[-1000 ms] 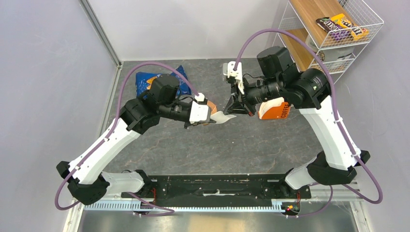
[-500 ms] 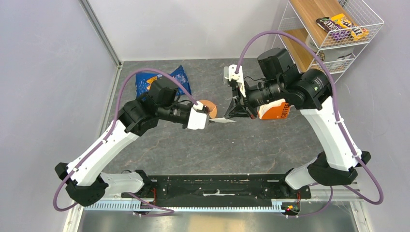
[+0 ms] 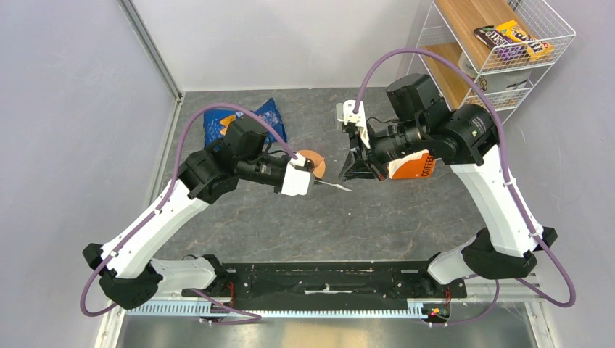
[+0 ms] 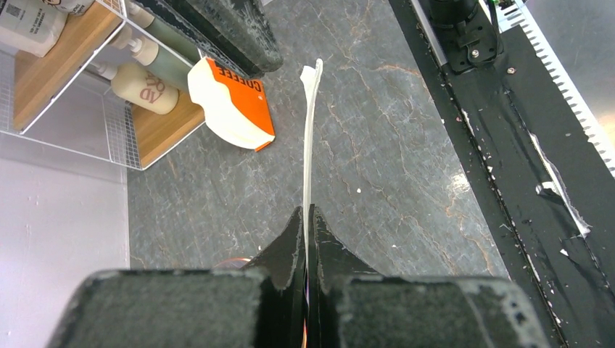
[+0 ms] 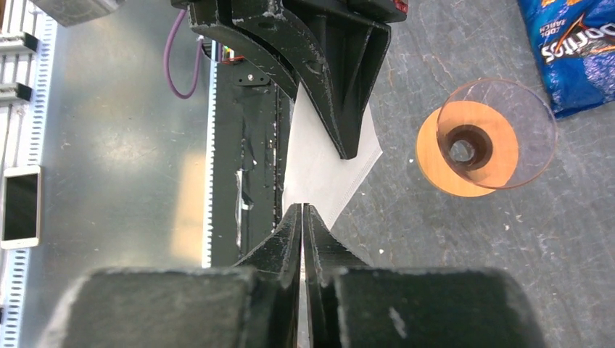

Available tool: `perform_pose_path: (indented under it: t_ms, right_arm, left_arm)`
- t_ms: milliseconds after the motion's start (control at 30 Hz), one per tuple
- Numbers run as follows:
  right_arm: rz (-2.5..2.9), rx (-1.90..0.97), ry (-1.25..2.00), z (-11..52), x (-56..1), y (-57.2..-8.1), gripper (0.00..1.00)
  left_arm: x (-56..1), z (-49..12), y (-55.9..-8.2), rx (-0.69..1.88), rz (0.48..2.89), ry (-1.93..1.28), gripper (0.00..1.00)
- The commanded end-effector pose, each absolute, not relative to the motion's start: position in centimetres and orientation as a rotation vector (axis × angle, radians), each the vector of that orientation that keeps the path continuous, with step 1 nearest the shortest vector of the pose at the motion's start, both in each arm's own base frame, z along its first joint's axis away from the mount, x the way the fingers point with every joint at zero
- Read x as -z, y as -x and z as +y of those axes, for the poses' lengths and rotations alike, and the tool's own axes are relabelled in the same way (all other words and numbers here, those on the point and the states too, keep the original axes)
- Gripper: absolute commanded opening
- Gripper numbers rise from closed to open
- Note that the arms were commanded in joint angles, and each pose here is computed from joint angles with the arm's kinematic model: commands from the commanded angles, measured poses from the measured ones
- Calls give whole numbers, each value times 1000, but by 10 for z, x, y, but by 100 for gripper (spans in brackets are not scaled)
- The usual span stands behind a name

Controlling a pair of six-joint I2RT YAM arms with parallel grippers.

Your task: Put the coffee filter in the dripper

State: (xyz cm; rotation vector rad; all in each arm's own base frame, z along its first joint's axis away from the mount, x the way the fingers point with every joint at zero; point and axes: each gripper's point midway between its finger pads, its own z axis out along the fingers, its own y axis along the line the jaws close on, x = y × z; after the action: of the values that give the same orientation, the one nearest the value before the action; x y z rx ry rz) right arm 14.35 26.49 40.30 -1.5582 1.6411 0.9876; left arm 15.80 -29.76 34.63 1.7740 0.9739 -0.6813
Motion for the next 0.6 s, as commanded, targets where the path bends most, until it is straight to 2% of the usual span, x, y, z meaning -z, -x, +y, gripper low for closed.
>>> perform_pose_path:
  t_ms: [0, 67, 133, 267, 367, 567]
  right_arm:
    - [1594, -983, 1570, 263, -411, -138, 19]
    - [1574, -1008, 1576, 259, -417, -129, 31]
    - [1564, -1055, 1592, 256, -418, -117, 33]
    - [1630, -1105, 1615, 258, -405, -114, 32]
    - [1651, -1106, 1620, 261, -404, -118, 26]
    - [1673, -1093, 1603, 264, -403, -123, 29]
  left_arm:
    - [-357, -298, -155, 668, 916, -1774, 2]
    - [-352, -297, -154, 669, 928, -1783, 2]
    - [-350, -296, -153, 673, 932, -1786, 2]
    - [-352, -298, -154, 681, 926, -1785, 2]
    - [-353, -298, -152, 679, 915, -1796, 2]
    - [-351, -298, -151, 674, 908, -1807, 2]
